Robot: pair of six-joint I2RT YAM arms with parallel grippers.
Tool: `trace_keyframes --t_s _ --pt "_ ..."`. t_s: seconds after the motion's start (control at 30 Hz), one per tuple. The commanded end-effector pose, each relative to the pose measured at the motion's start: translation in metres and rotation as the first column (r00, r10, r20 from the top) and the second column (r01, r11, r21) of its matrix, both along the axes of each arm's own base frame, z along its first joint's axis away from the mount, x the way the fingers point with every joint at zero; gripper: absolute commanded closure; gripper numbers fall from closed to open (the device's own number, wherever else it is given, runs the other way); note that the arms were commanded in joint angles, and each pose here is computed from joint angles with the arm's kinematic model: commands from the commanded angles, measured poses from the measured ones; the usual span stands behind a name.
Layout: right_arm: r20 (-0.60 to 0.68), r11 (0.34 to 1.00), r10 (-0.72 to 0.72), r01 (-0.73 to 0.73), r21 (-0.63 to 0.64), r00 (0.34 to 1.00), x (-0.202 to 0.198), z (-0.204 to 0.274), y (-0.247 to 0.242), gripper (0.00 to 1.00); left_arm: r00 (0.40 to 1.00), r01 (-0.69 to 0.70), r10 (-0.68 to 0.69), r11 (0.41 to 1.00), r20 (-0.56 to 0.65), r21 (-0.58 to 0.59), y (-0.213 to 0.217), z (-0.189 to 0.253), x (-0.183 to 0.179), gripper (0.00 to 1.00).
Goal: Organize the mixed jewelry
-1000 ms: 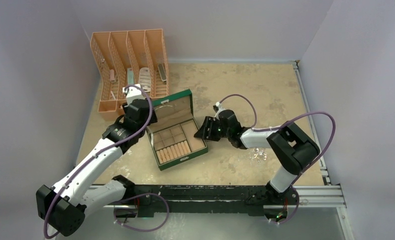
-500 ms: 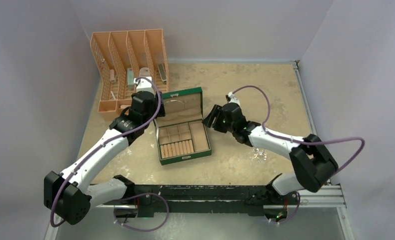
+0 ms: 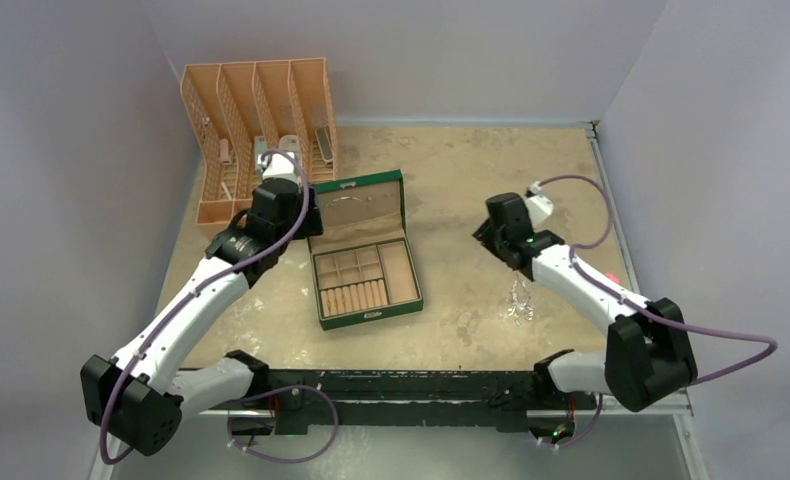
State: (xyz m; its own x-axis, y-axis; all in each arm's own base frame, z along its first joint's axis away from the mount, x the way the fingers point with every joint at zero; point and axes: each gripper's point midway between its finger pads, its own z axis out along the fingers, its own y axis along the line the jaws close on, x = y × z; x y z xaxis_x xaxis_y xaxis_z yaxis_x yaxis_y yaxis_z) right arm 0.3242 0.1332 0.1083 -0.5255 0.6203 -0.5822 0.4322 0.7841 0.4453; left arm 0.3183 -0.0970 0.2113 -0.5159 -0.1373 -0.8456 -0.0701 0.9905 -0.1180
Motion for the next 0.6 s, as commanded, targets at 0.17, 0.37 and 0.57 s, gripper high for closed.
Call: trace_keyframes --t_s 0.17,0.37,0.57 --pt "-0.158 0.922 -0.378 0.356 -0.154 0.912 -0.021 -0.040 -0.110 0.58 0.995 0.098 -0.096 0.978 0.018 -0.184 -0.017 0.041 -0.039 0.36" --pt "-0.223 0.903 -0.423 0.389 -0.181 0.878 -0.024 -0.062 -0.123 0.71 0.981 0.185 -0.193 0.940 0.002 -0.287 -0.035 0.039 -0.060 0.38" --pt "-0.256 0.880 -0.465 0.412 -0.236 0.847 -0.030 -0.066 -0.134 0.72 0.964 0.254 -0.265 0.915 0.007 -0.312 -0.048 0.030 -0.065 0.39"
